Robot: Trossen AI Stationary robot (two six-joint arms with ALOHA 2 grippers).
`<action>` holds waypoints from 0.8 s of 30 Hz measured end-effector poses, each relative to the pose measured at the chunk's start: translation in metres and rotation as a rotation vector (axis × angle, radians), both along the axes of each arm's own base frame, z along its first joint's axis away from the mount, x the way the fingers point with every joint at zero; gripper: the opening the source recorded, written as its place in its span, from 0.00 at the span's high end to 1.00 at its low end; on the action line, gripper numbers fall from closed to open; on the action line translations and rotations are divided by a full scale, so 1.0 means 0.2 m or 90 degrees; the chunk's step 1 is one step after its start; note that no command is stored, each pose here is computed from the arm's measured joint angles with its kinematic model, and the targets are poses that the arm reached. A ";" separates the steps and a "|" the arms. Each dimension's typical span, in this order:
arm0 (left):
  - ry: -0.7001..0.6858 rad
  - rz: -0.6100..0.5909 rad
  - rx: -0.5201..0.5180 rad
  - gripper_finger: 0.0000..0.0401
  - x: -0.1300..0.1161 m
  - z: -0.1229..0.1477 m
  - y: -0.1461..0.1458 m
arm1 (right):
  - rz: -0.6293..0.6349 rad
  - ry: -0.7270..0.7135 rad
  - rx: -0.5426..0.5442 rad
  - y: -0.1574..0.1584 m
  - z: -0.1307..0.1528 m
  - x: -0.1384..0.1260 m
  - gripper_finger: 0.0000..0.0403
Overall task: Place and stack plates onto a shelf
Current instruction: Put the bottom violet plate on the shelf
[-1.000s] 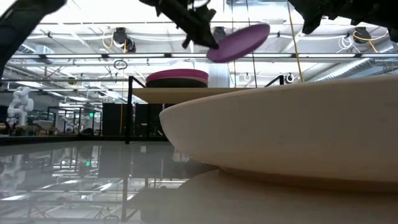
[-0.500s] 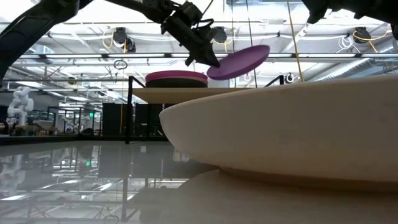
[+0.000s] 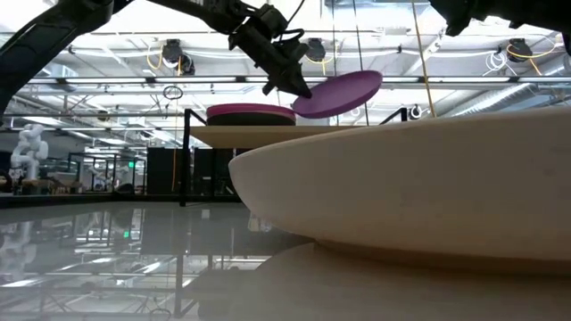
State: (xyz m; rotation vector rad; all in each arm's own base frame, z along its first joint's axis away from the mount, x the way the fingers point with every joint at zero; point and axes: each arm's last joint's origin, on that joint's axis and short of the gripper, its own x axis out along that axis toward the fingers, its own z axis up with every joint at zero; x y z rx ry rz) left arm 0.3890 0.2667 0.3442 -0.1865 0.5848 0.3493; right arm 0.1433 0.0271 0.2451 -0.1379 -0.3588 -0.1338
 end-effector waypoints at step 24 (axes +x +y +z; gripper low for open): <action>0.019 0.016 -0.004 0.80 0.05 -0.12 0.05 | 0.001 0.009 0.001 0.00 -0.01 0.00 0.51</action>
